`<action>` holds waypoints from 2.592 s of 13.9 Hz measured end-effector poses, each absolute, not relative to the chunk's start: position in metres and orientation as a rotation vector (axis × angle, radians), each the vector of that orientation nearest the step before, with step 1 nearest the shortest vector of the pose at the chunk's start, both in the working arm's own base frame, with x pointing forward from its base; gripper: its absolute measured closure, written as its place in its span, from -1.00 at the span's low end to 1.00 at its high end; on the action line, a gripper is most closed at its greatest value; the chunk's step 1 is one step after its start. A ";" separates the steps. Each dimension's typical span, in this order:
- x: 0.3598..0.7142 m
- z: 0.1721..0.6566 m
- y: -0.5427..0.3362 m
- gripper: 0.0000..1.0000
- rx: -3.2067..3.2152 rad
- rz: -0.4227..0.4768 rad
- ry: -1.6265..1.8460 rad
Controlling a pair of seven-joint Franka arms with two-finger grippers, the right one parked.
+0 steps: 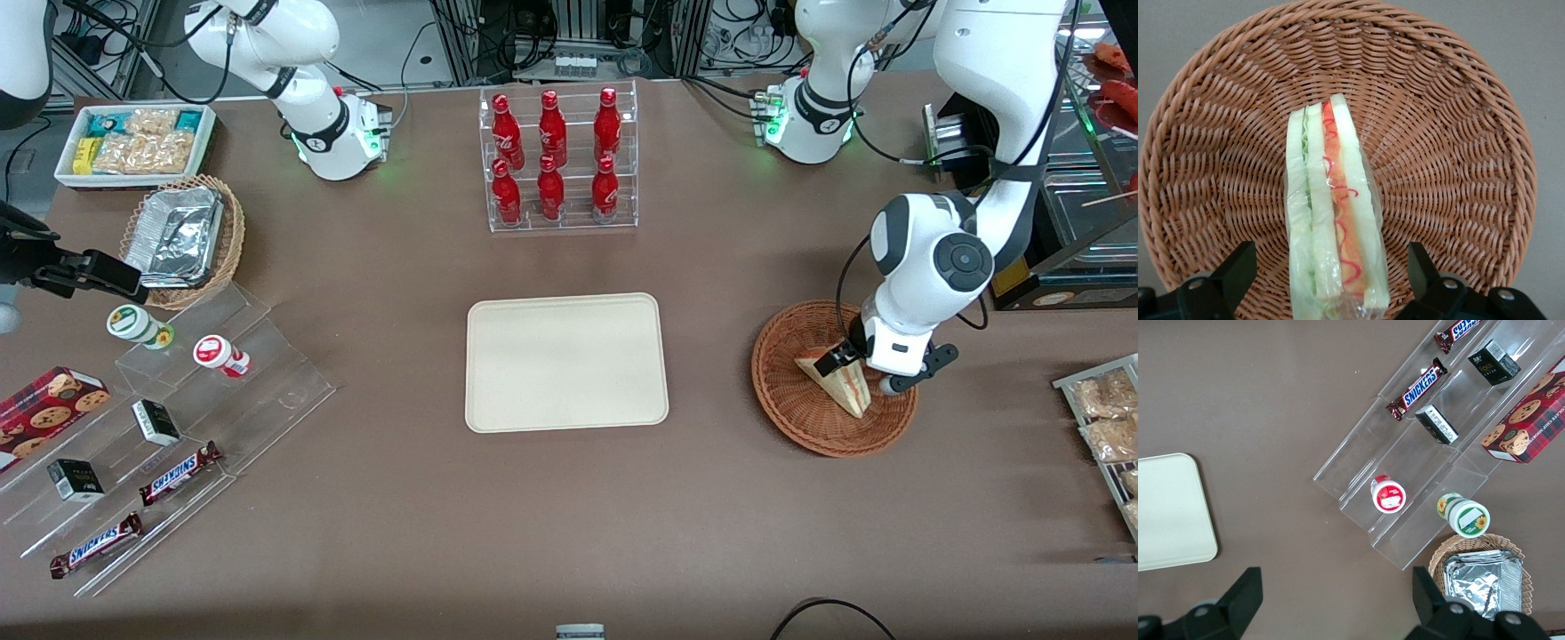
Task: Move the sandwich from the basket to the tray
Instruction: 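Lower the left gripper and close it on the wrapped sandwich, then lift the sandwich and carry it over the cream tray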
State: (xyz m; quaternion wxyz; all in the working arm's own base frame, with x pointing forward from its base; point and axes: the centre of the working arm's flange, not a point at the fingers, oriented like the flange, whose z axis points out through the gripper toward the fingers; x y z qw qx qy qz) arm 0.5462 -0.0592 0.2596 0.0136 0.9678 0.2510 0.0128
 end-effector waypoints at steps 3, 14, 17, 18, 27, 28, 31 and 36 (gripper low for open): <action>0.545 0.250 -0.059 -0.69 3.020 0.019 0.780; 0.574 0.346 -0.075 0.63 3.069 -0.079 0.705; 0.582 0.393 -0.120 0.63 3.084 -0.061 0.622; 0.582 0.401 -0.142 0.63 3.080 -0.042 0.615; 0.573 0.379 -0.349 0.70 3.078 -0.016 0.410; 0.571 0.370 -0.368 0.70 3.081 -0.022 0.374; 0.562 0.347 -0.421 0.70 3.074 -0.012 0.266; 0.530 0.304 -0.487 0.71 3.080 0.055 0.058</action>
